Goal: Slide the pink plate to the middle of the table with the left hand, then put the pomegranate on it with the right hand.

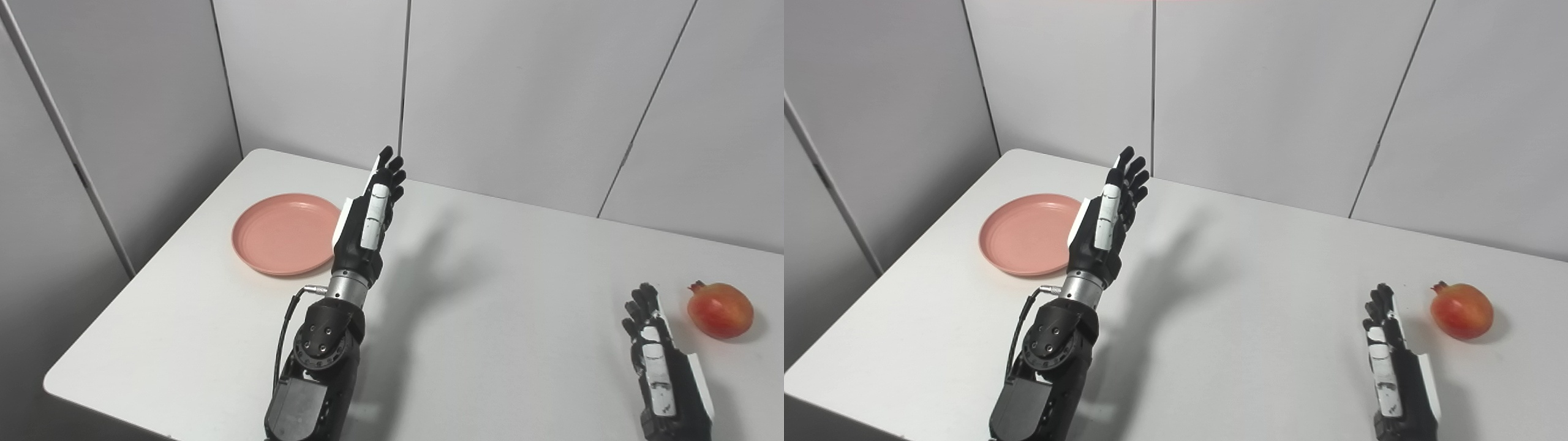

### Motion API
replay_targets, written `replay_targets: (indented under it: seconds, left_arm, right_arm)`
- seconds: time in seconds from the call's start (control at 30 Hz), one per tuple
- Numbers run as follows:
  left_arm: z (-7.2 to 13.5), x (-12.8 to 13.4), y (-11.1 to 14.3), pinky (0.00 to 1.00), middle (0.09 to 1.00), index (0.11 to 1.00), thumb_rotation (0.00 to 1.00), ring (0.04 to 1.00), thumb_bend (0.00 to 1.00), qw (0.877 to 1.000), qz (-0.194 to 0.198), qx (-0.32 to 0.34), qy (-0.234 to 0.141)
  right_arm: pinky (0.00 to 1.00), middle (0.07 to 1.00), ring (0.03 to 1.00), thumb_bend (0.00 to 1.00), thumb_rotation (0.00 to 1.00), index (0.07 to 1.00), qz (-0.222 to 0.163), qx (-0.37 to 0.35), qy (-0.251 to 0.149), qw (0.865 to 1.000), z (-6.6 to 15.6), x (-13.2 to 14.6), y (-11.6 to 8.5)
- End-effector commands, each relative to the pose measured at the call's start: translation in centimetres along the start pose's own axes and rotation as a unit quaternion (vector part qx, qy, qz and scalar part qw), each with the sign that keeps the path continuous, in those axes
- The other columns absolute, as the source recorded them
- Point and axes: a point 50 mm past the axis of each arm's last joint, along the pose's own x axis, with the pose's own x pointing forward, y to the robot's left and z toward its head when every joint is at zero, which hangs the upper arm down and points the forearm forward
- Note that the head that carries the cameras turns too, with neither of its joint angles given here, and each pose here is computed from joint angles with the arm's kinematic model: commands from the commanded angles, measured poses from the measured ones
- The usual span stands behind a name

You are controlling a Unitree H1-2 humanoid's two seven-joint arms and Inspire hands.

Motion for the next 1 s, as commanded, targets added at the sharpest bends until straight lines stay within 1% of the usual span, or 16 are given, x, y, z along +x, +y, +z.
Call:
replay_targets:
  seconds: [0.0, 0.07, 0.13, 0.2, 0.3, 0.47, 0.6, 0.7, 0.77, 0.87, 0.97]
  left_arm:
    - [2.5, 1.7, 0.6, 0.96, 0.955, 0.949, 1.0, 0.95, 0.79, 0.999, 0.005, 0.014, -0.04]
    - [2.7, 2.0, 1.5, 0.95, 0.948, 0.942, 1.0, 0.942, 0.79, 0.999, 0.02, 0.024, -0.042]
    - [2.8, 2.3, 2.5, 0.92, 0.937, 0.936, 1.0, 0.929, 0.78, 0.998, 0.031, 0.035, -0.045]
    - [2.8, 2.6, 3.9, 0.94, 0.937, 0.935, 1.0, 0.935, 0.8, 0.997, 0.04, 0.049, -0.049]
    - [2.9, 3.1, 5.8, 0.93, 0.928, 0.927, 1.0, 0.927, 0.79, 0.995, 0.054, 0.065, -0.056]
    - [3.1, 3.7, 7.7, 0.91, 0.907, 0.9, 1.0, 0.911, 0.78, 0.993, 0.076, 0.076, -0.055]
    - [3.4, 4.0, 9.1, 0.9, 0.889, 0.873, 1.0, 0.893, 0.82, 0.99, 0.094, 0.089, -0.054]
    - [3.6, 3.9, 9.9, 0.9, 0.88, 0.868, 1.0, 0.88, 0.83, 0.986, 0.114, 0.103, -0.059]
    - [4.0, 3.8, 10.5, 0.87, 0.876, 0.873, 1.0, 0.874, 0.83, 0.983, 0.129, 0.109, -0.066]
    - [4.6, 3.6, 11.5, 0.86, 0.859, 0.856, 1.0, 0.856, 0.83, 0.978, 0.153, 0.118, -0.074]
    - [5.0, 3.5, 12.8, 0.83, 0.833, 0.821, 1.0, 0.836, 0.81, 0.973, 0.171, 0.134, -0.083]
  right_arm:
    - [1.0, 1.0, 1.0, 0.58, 0.96, 1.0, 0.005, 0.005, -0.033, 0.999, 1.0, 0.3, 0.3]
    - [1.0, 1.0, 1.0, 0.58, 0.96, 1.0, 0.01, 0.004, -0.033, 0.999, 1.0, 0.3, 0.3]
    - [1.0, 1.0, 1.0, 0.57, 0.98, 1.0, 0.013, 0.002, -0.034, 0.999, 0.9, 0.3, 0.2]
    - [1.0, 1.0, 1.0, 0.56, 0.98, 1.0, 0.012, 0.003, -0.033, 0.999, 1.0, 0.2, 0.1]
    - [1.0, 1.0, 1.0, 0.56, 0.98, 1.0, 0.01, 0.007, -0.03, 0.999, 1.0, 0.2, 0.0]
    - [1.0, 1.0, 1.0, 0.58, 0.96, 1.0, 0.009, 0.015, -0.028, 0.999, 1.0, 0.2, -0.1]
    - [1.0, 1.0, 1.0, 0.56, 0.96, 1.0, 0.008, 0.015, -0.029, 0.999, 1.1, 0.3, -0.1]
    - [1.0, 1.0, 1.0, 0.56, 0.96, 1.0, 0.008, 0.014, -0.029, 0.999, 1.1, 0.3, -0.1]
    - [1.0, 1.0, 1.0, 0.58, 0.96, 1.0, 0.011, 0.011, -0.029, 0.999, 1.1, 0.3, -0.2]
    - [1.0, 1.0, 1.0, 0.59, 0.97, 1.0, 0.015, 0.008, -0.03, 0.999, 1.1, 0.2, -0.3]
    - [1.0, 1.0, 1.0, 0.59, 0.98, 1.0, 0.017, 0.01, -0.032, 0.999, 1.2, 0.3, -0.4]
